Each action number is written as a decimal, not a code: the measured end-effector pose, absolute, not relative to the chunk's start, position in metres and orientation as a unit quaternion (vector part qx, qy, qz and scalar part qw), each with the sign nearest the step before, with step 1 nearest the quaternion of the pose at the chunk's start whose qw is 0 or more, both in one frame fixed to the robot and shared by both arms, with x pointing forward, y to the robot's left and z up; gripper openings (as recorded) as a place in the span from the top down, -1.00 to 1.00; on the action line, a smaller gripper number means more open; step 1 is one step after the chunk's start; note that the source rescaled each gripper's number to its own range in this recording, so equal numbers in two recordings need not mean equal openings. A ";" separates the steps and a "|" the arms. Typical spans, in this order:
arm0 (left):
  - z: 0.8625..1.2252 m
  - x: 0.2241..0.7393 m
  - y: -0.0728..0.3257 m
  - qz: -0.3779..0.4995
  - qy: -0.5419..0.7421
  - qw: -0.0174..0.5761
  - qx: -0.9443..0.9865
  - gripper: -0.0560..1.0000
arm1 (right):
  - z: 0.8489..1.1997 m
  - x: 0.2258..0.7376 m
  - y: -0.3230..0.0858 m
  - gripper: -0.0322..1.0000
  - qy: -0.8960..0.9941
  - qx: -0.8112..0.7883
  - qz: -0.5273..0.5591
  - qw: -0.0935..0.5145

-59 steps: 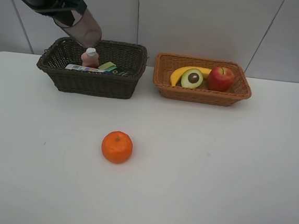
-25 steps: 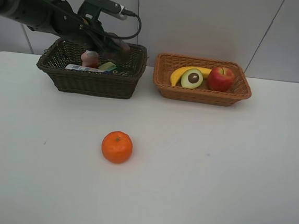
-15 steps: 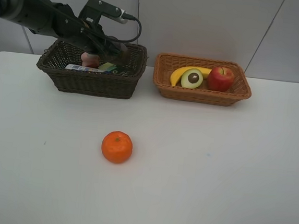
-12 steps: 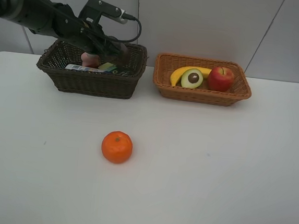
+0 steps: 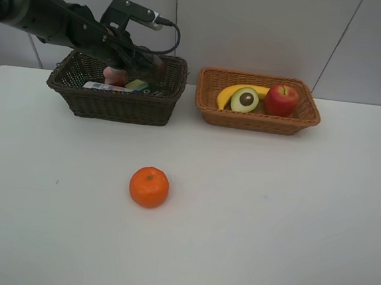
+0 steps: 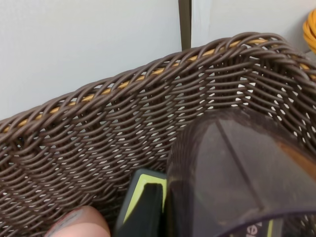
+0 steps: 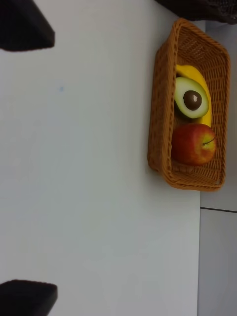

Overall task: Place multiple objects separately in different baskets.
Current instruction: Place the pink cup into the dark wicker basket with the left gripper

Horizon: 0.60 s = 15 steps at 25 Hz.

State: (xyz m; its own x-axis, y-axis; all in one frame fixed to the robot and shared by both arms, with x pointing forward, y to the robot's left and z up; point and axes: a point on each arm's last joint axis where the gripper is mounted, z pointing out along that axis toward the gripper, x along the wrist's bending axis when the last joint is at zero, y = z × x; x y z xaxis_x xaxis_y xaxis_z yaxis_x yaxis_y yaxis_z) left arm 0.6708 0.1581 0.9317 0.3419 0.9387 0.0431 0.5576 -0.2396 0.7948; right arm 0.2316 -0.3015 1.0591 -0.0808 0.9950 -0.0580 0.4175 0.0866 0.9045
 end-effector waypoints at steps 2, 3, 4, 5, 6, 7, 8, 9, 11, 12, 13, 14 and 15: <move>0.932 0.671 0.158 0.272 0.502 0.351 0.742 0.71 | 1.059 0.232 -0.301 -0.95 0.630 0.560 0.378 0.382; 0.932 0.671 0.158 0.275 0.496 0.349 0.746 0.59 | 1.059 0.232 -0.301 -0.95 0.630 0.560 0.378 0.382; 0.932 0.671 0.158 0.278 0.489 0.346 0.751 0.39 | 1.059 0.232 -0.301 -0.95 0.630 0.560 0.378 0.382; 0.932 0.671 0.158 0.281 0.481 0.343 0.756 0.15 | 1.059 0.232 -0.301 -0.95 0.630 0.560 0.378 0.382; 0.932 0.671 0.158 0.283 0.476 0.341 0.759 -0.14 | 1.059 0.232 -0.301 -0.95 0.630 0.560 0.378 0.382; 0.932 0.671 0.158 0.284 0.474 0.340 0.761 -0.37 | 1.059 0.232 -0.301 -0.95 0.630 0.560 0.378 0.382; 0.932 0.671 0.158 0.285 0.472 0.339 0.762 -0.62 | 1.059 0.232 -0.301 -0.95 0.630 0.560 0.378 0.382; 0.932 0.671 0.158 0.285 0.471 0.339 0.763 -0.79 | 1.059 0.232 -0.301 -0.95 0.630 0.560 0.378 0.382; 0.932 0.671 0.158 0.286 0.470 0.338 0.764 -0.93 | 1.059 0.232 -0.301 -0.95 0.630 0.560 0.378 0.382; 0.932 0.671 0.158 0.286 0.469 0.338 0.764 -0.96 | 1.059 0.232 -0.301 -0.95 0.630 0.560 0.378 0.382; 0.932 0.671 0.158 0.286 0.469 0.338 0.764 -0.97 | 1.059 0.232 -0.301 -0.95 0.630 0.560 0.378 0.382; 0.932 0.671 0.158 0.287 0.469 0.338 0.764 -0.98 | 1.059 0.232 -0.301 -0.95 0.630 0.560 0.378 0.382; 0.932 0.671 0.158 0.287 0.468 0.338 0.765 -0.99 | 1.059 0.232 -0.301 -0.95 0.630 0.560 0.378 0.382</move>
State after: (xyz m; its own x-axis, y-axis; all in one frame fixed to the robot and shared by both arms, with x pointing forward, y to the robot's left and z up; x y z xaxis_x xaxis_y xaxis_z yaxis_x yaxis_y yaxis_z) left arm 0.6706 0.1581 0.9315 0.3972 0.9095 0.1225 0.5223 -0.3338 0.7847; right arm 0.2316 -0.3015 1.0591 -0.0808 0.9950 -0.0580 0.4175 0.0866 0.9045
